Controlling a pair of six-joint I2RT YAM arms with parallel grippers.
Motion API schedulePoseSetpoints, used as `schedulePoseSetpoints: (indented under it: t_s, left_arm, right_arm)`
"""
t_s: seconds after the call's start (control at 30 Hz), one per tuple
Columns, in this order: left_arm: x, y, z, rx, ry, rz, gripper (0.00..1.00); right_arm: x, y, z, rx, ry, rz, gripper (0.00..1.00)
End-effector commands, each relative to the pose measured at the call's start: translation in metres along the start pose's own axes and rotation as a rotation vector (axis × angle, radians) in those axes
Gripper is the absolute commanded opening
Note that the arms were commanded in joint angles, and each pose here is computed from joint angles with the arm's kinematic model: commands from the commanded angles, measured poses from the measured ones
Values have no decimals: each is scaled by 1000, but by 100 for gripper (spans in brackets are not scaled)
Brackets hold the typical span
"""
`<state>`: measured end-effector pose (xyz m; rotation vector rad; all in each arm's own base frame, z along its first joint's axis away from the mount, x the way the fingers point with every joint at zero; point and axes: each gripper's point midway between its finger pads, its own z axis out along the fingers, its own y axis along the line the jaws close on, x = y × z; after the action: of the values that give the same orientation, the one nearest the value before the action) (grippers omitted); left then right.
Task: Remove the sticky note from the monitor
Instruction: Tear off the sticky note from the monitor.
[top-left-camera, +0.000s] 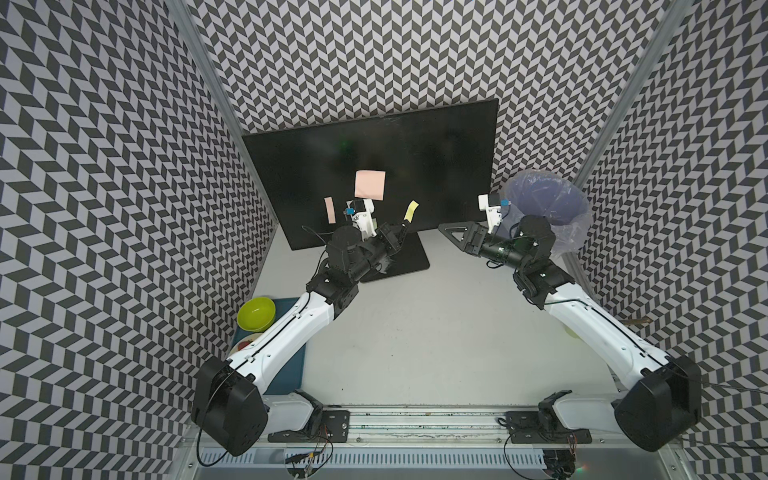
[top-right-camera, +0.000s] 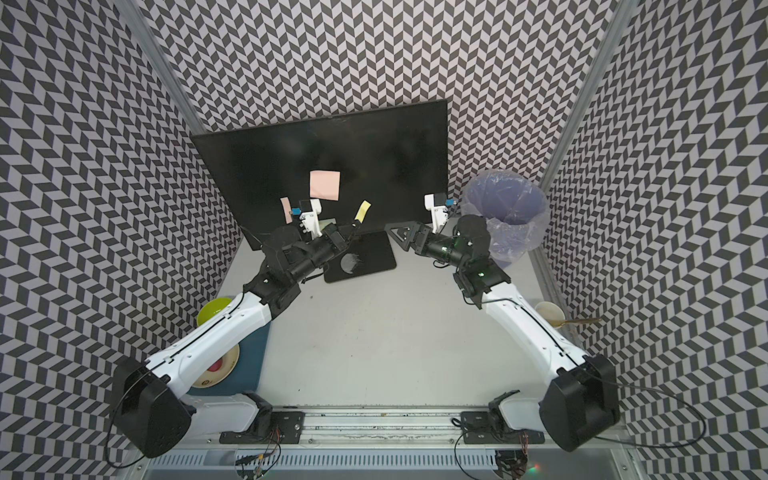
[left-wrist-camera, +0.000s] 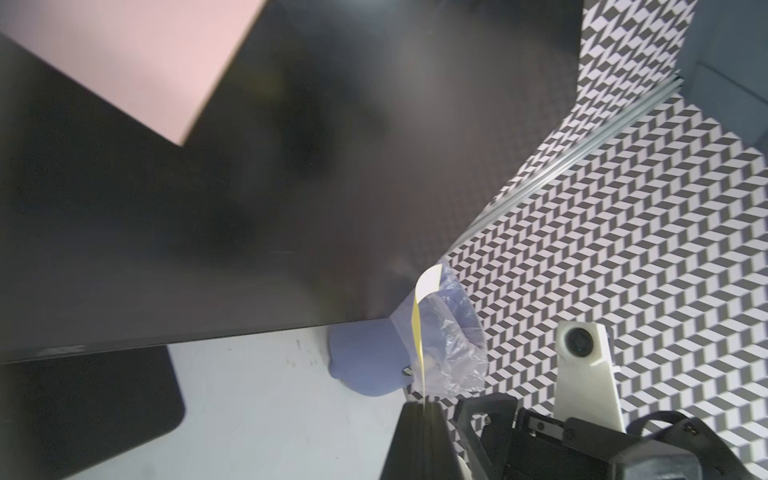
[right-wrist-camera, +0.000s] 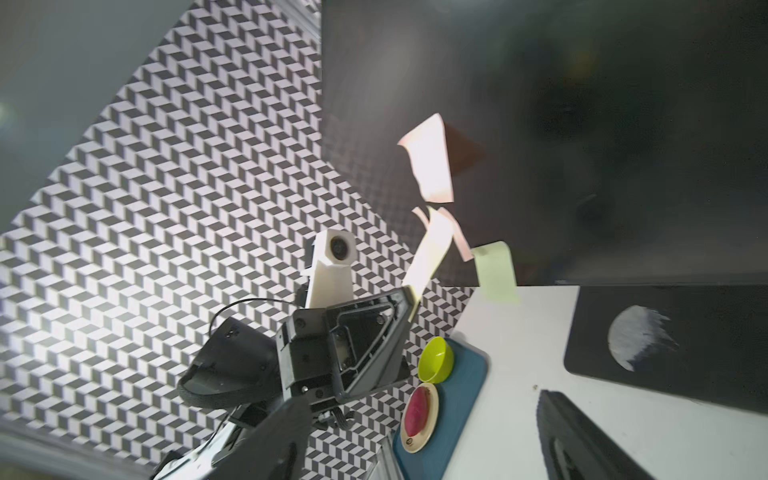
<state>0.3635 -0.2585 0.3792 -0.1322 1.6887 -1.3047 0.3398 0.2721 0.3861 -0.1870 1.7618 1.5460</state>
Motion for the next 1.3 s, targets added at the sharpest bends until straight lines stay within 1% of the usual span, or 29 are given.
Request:
schedulePoseSetpoints:
  t_s: [0.0,0.13,0.2,0.3,0.53,0.73,0.97,1.17,1.27]
  left_arm:
    - [2,-29,-5,113,5,-33,0]
    - [9,-40,-2,139,25,-32,0]
    - [12,-44,-1,155,35,-39,0]
    - [16,-48,-2,165,48,-36,0]
    - [18,-52,-4,174,58,-34,0]
    - [19,-52,-7,174,55,-32,0]
    - [17,-56,-6,196,49,-26,0]
    - [17,-59,-6,211,53,-19,0]
    - [18,-61,-7,217,56,-13,0]
  right_arm:
    - [-6,35,9,-165,-4,9,78]
    - [-2,44,19,-232,22,29,66]
    - [-1,44,23,-242,36,26,62]
    - [-4,45,25,-253,23,29,57]
    - [-15,47,24,-297,-8,48,54]
    - [-13,46,25,-319,6,69,44]
    - [-10,41,26,-319,5,95,39]
    - [-11,38,28,-324,1,107,30]
    - [-10,37,29,-323,3,111,24]
